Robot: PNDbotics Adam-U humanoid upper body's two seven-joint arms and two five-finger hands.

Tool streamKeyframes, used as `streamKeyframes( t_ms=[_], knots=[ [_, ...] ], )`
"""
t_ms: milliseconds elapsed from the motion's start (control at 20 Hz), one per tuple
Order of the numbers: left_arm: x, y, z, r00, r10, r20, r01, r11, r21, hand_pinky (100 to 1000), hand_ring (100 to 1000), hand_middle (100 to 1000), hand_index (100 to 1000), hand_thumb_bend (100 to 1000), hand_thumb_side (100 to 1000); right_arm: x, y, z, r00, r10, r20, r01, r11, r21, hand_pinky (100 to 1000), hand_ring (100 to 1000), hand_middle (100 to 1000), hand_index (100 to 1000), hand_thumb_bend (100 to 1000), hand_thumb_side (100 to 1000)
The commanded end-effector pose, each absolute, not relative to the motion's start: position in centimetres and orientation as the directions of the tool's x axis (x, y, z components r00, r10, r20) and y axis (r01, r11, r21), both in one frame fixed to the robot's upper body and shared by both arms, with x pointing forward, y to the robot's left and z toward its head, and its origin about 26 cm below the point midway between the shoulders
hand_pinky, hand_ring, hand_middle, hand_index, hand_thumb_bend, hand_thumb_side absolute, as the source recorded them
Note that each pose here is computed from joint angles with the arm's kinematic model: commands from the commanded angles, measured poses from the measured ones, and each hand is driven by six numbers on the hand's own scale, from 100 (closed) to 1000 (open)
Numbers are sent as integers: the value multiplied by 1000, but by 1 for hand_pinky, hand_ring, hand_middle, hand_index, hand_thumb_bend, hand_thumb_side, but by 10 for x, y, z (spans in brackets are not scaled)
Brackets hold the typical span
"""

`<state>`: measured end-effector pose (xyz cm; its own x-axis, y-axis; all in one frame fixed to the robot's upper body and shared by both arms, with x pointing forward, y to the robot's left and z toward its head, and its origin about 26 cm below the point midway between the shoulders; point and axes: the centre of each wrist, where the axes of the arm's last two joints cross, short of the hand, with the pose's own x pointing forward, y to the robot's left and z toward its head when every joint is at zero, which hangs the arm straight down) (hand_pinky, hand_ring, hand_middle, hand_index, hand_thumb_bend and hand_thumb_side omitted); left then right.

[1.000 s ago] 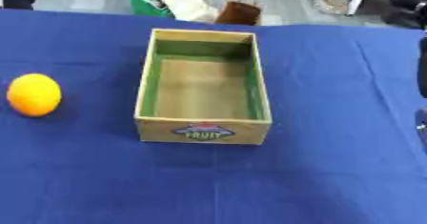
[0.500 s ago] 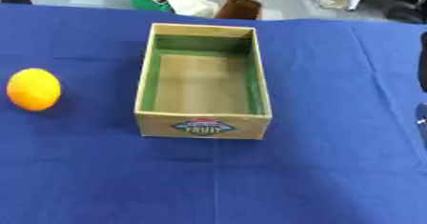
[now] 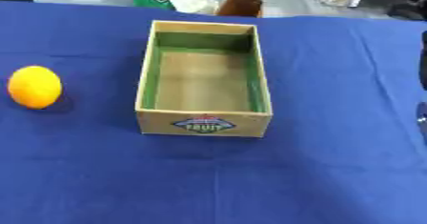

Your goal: Pick up objects on the table and place them in the box.

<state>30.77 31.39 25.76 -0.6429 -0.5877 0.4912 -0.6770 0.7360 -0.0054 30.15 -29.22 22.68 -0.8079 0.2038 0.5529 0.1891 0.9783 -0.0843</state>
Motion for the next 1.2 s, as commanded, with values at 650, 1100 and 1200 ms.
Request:
streamKeyframes(
  t_ms=[650, 1100, 1200],
  knots=[
    [353, 346, 284, -296, -924, 244, -705, 383, 597, 681, 717, 770, 916, 430, 849, 298, -298, 235, -811, 254, 526, 213, 967, -139, 701, 662, 605, 738, 100, 1000],
    [388, 391, 287, -53, -988, -148, -428, -111, 897, 730, 770, 820, 970, 602, 808, 299, -294, 235, -814, 234, 532, 187, 972, -141, 701, 661, 604, 736, 100, 1000],
    [393, 395, 301, -36, -969, -243, -352, -215, 911, 729, 771, 818, 968, 635, 779, 298, -295, 234, -812, 236, 534, 190, 972, -140, 701, 661, 604, 735, 100, 1000]
  ],
)
